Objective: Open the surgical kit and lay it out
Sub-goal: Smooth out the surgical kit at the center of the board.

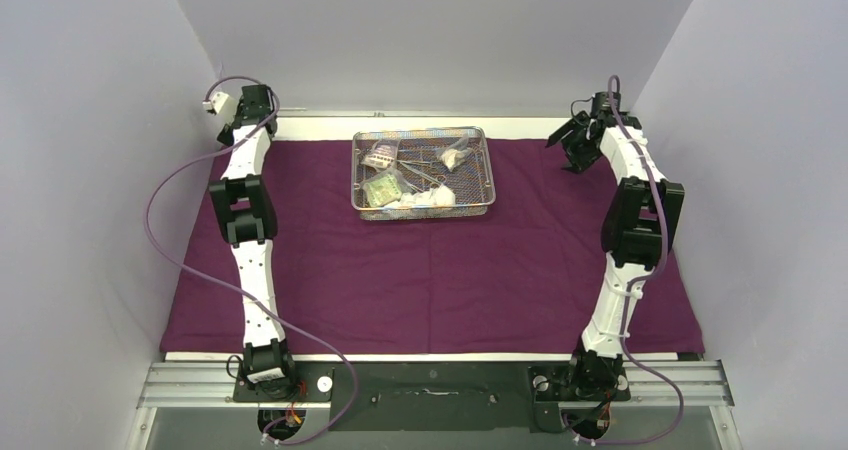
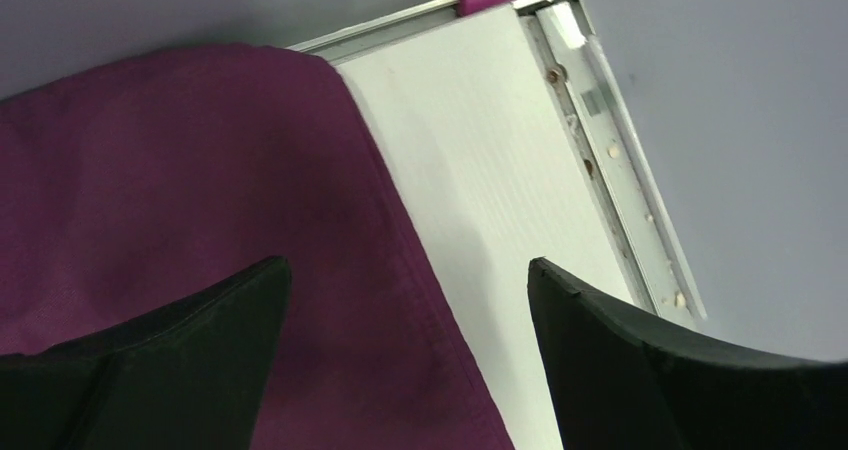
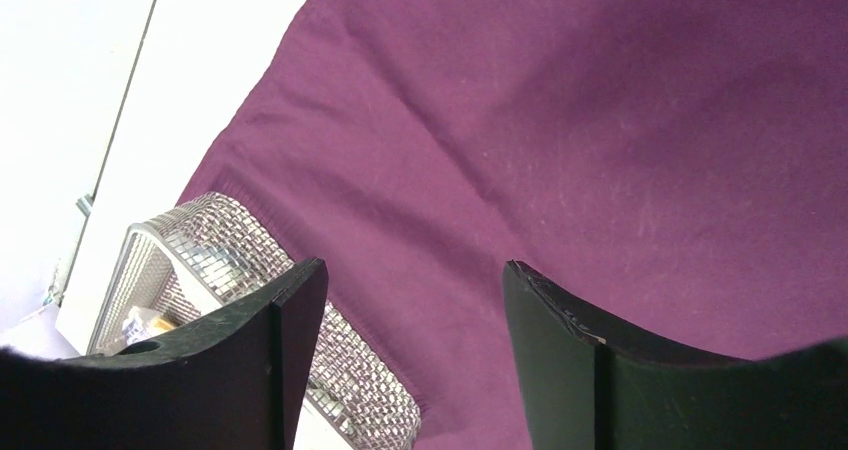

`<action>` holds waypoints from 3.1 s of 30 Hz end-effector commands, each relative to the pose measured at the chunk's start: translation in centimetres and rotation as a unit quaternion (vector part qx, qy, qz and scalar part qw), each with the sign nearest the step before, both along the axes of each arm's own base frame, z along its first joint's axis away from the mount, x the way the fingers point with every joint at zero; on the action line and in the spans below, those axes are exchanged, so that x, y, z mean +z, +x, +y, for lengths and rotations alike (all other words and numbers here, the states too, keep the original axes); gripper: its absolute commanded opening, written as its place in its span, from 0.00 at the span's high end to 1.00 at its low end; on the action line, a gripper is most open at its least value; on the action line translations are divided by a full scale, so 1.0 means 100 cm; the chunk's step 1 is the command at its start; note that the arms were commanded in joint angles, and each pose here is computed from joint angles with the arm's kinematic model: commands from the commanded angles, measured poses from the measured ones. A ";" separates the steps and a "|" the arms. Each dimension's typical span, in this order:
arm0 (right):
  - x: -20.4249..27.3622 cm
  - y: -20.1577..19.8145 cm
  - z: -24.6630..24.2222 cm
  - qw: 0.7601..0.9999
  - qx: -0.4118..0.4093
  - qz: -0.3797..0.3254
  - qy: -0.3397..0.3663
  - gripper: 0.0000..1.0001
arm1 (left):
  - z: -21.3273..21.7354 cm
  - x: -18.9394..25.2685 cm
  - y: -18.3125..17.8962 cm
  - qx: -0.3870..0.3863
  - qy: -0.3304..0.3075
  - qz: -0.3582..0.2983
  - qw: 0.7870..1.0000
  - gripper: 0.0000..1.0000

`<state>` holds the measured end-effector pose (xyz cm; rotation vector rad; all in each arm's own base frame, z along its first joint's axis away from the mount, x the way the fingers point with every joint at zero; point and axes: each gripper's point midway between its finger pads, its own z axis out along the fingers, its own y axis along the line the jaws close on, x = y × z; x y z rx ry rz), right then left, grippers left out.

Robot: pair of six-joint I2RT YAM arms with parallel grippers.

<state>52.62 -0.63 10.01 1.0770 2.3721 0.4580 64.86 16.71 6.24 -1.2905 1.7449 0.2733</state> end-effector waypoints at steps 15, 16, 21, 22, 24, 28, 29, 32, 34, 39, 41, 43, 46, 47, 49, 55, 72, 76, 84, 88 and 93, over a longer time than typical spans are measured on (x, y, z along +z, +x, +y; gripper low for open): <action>0.028 0.024 0.012 0.999 -0.004 -0.032 0.017 0.39 | 0.028 -0.030 -0.041 0.155 -0.107 -0.007 0.982 0.37; 0.030 0.024 0.011 0.999 -0.004 -0.034 0.017 0.39 | 0.028 -0.030 -0.044 0.160 -0.112 -0.004 0.981 0.38; 0.038 0.024 0.013 0.999 -0.003 -0.042 0.018 0.39 | 0.025 -0.030 -0.065 0.189 -0.127 0.023 0.974 0.44; 0.039 0.024 0.013 0.999 -0.002 -0.044 0.018 0.39 | 0.024 -0.031 -0.069 0.192 -0.129 0.030 0.972 0.44; 0.040 0.023 0.013 0.999 -0.001 -0.045 0.018 0.39 | 0.022 -0.033 -0.079 0.203 -0.133 0.046 0.969 0.45; 0.041 0.018 0.015 0.999 0.001 -0.046 0.020 0.39 | 0.020 -0.032 -0.094 0.218 -0.130 0.065 0.965 0.45; 0.041 0.017 0.015 0.999 0.002 -0.046 0.021 0.39 | 0.019 -0.032 -0.099 0.222 -0.129 0.073 0.964 0.45; 0.041 0.013 0.015 0.999 0.004 -0.045 0.020 0.39 | 0.019 -0.032 -0.111 0.230 -0.125 0.086 0.961 0.45; 0.041 0.011 0.017 0.999 0.006 -0.045 0.021 0.39 | 0.019 -0.031 -0.113 0.228 -0.124 0.089 0.962 0.46; 0.041 0.007 0.016 0.999 0.008 -0.044 0.020 0.39 | 0.016 -0.024 -0.115 0.227 -0.123 0.090 0.962 0.48; 0.041 0.005 0.016 0.999 0.008 -0.044 0.020 0.39 | 0.014 -0.022 -0.109 0.213 -0.125 0.082 0.966 0.48; 0.042 0.005 0.016 0.999 0.009 -0.045 0.019 0.39 | 0.010 -0.022 -0.094 0.175 -0.130 0.066 0.974 0.48; 0.041 0.004 0.016 0.999 0.007 -0.044 0.018 0.39 | -0.005 -0.022 -0.049 0.057 -0.153 0.015 0.986 0.52; 0.041 0.004 0.015 0.999 0.007 -0.044 0.018 0.39 | -0.011 -0.023 -0.043 0.043 -0.165 0.008 0.985 0.52; 0.041 0.004 0.016 0.999 0.005 -0.043 0.020 0.39 | -0.015 -0.032 -0.049 0.045 -0.180 0.041 0.982 0.55; 0.043 0.008 0.015 0.999 0.001 -0.048 0.020 0.39 | -0.021 -0.036 -0.076 0.092 -0.141 0.097 0.981 0.54; 0.037 0.001 0.021 0.999 0.008 -0.044 0.031 0.39 | -0.067 -0.013 -0.142 0.171 -0.063 0.171 0.968 0.44; 0.036 -0.005 0.021 0.999 0.010 -0.041 0.032 0.39 | -0.080 0.000 -0.142 0.166 -0.048 0.155 0.973 0.41; 0.037 -0.012 0.022 0.998 0.013 -0.044 0.030 0.39 | -0.130 -0.005 -0.134 0.081 -0.048 0.165 0.982 0.35; 0.033 -0.013 0.026 0.998 0.011 -0.044 0.041 0.39 | -0.149 -0.003 -0.146 0.049 -0.047 0.189 0.980 0.30; 0.027 -0.018 0.027 0.998 0.010 -0.044 0.042 0.39 | -0.166 0.003 -0.162 -0.021 -0.074 0.200 0.977 0.29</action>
